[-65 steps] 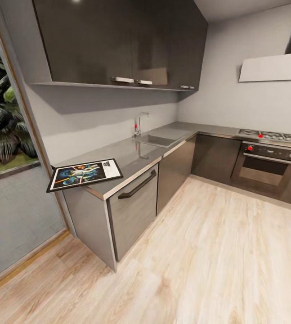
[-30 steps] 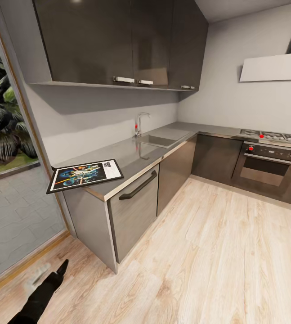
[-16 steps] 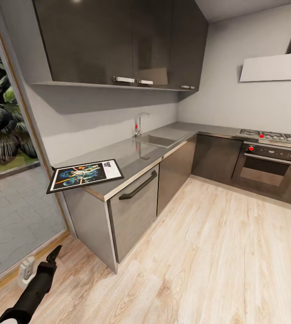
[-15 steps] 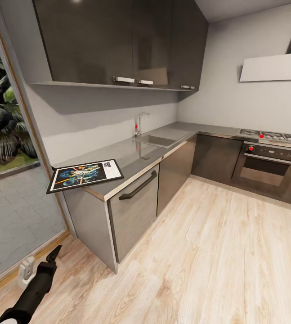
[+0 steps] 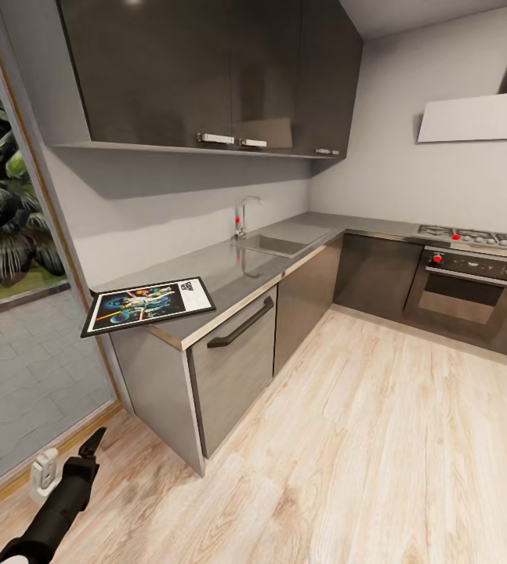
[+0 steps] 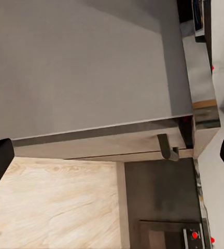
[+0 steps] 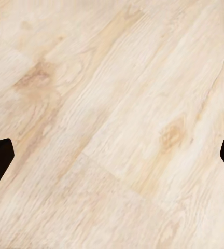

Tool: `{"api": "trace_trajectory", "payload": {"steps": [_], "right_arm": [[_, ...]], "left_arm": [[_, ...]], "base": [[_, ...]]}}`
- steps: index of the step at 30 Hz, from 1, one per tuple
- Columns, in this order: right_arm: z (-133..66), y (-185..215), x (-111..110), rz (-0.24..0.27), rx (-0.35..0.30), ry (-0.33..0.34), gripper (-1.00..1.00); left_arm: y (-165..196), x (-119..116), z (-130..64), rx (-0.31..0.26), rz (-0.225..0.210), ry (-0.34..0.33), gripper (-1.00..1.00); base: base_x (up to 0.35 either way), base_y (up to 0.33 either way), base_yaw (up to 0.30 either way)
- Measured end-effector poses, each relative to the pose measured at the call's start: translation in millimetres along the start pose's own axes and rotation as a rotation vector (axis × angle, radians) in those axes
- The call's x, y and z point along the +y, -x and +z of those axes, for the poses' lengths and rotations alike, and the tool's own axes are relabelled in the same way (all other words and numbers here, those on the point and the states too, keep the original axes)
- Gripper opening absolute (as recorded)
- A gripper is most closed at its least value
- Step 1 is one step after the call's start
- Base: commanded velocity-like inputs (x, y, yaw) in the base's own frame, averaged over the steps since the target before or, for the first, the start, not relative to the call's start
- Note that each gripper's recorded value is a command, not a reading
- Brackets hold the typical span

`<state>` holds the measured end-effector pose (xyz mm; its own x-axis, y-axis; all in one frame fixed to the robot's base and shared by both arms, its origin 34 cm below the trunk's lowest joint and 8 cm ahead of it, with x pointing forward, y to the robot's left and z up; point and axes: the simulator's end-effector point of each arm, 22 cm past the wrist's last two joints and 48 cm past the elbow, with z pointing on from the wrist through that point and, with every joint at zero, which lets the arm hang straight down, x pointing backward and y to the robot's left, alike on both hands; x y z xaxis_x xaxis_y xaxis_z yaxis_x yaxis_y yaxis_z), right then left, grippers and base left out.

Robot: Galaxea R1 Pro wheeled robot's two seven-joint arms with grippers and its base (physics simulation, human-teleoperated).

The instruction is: Pick up the poster from the kitchen countertop and hang it on one of the wall nails in the kitchen.

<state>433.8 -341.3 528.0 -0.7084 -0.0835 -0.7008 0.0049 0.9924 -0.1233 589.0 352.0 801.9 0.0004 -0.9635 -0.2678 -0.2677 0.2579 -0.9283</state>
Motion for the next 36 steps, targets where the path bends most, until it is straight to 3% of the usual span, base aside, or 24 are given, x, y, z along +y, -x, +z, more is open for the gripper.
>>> {"api": "trace_trajectory", "payload": {"steps": [2, 5, 6, 10, 11, 13, 19, 31, 36], "right_arm": [[-0.1, 6, -12, 0.022, -0.026, -0.026, 1.0], [-0.5, 24, -45, 0.098, -0.086, -0.106, 1.0], [-2.1, 43, -73, 0.159, -0.142, -0.176, 1.0], [-14.8, 87, -136, 0.254, -0.269, -0.316, 1.0], [-30.4, 103, -170, 0.29, -0.332, -0.39, 1.0], [-41.4, 106, -184, 0.296, -0.357, -0.417, 1.0], [-64.3, 100, -190, 0.287, -0.384, -0.411, 1.0], [-70.2, 97, -188, 0.282, -0.388, -0.402, 1.0], [-69.8, 96, -187, 0.277, -0.386, -0.399, 1.0]], "left_arm": [[0, 2, -0.1, 0.001, 0.0, 0.005, 1.0], [-1, 8, -0.1, 0.003, -0.002, 0.016, 1.0], [-2, 11, -0.2, 0.005, -0.003, 0.023, 1.0], [-3, 15, -0.2, 0.007, -0.004, 0.03, 1.0], [-4, 17, -0.3, 0.009, -0.004, 0.034, 1.0], [-5, 19, -0.3, 0.01, -0.005, 0.038, 1.0], [-4, 24, -0.8, 0.01, -0.006, 0.048, 1.0], [-3, 20, -0.8, 0.01, -0.004, 0.041, 1.0], [11, 20, -1.7, -0.018, -0.008, 0.04, 1.0]], "base": [[0.0, 0.0, 0.0], [0.0, 0.0, 0.0], [0.0, 0.0, 0.0], [0.0, 0.0, 0.0], [0.0, 0.0, 0.0], [0.043, 0.0, 0.0], [0.221, 0.0, 0.0], [0.155, 0.0, 0.0], [0.129, 0.0, 0.0]]}}
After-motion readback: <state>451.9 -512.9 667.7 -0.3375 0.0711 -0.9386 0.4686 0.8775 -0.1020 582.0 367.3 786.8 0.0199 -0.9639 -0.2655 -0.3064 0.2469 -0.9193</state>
